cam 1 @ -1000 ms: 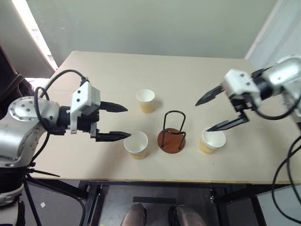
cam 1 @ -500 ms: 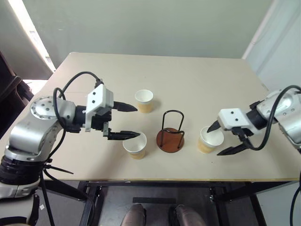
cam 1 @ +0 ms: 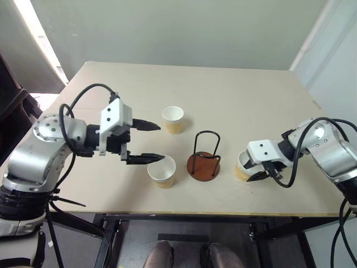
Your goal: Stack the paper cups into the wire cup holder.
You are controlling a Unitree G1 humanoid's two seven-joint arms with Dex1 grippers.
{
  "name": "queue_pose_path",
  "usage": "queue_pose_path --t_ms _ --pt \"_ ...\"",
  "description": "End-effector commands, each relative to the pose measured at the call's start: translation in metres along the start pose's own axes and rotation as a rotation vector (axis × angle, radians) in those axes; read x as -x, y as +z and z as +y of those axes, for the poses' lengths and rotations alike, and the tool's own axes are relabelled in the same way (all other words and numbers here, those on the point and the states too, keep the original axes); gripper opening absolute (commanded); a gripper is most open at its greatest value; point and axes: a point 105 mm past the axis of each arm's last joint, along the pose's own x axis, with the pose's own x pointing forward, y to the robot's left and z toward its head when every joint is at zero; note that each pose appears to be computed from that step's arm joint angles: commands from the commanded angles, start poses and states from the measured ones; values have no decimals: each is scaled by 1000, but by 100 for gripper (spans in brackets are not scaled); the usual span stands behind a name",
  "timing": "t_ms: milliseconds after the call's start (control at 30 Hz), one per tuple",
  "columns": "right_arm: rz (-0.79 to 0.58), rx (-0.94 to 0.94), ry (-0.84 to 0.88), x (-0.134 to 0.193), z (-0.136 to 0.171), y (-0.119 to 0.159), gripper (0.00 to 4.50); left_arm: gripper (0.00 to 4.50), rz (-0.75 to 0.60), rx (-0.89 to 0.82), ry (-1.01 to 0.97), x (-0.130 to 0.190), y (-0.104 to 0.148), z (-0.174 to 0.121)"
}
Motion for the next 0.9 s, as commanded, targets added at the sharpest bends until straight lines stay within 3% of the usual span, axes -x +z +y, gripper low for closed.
queue_pose_path --t_ms 33,67,233,367,500,700,800,900 --pt "21 27 -44 14 -5 0 41 450 -9 -39 28 7 8 2" --pt "15 31 -44 16 -5 1 2 450 -10 -40 29 7 8 2" --pt "-28 18 -61 42 -7 6 2 450 -12 -43 44 8 7 4" --pt "-134 78 -204 98 -27 40 2 450 -8 -46 61 13 7 6" --pt "-215 191 -313 130 -48 71 2 450 -1 -45 75 17 4 8" --pt "-341 350 -244 112 -55 118 2 450 1 -42 75 14 2 8" --pt "-294 392 -194 87 -57 119 2 450 5 -41 69 14 2 5" --pt "-281 384 -180 82 -58 117 2 450 8 -40 74 16 2 5"
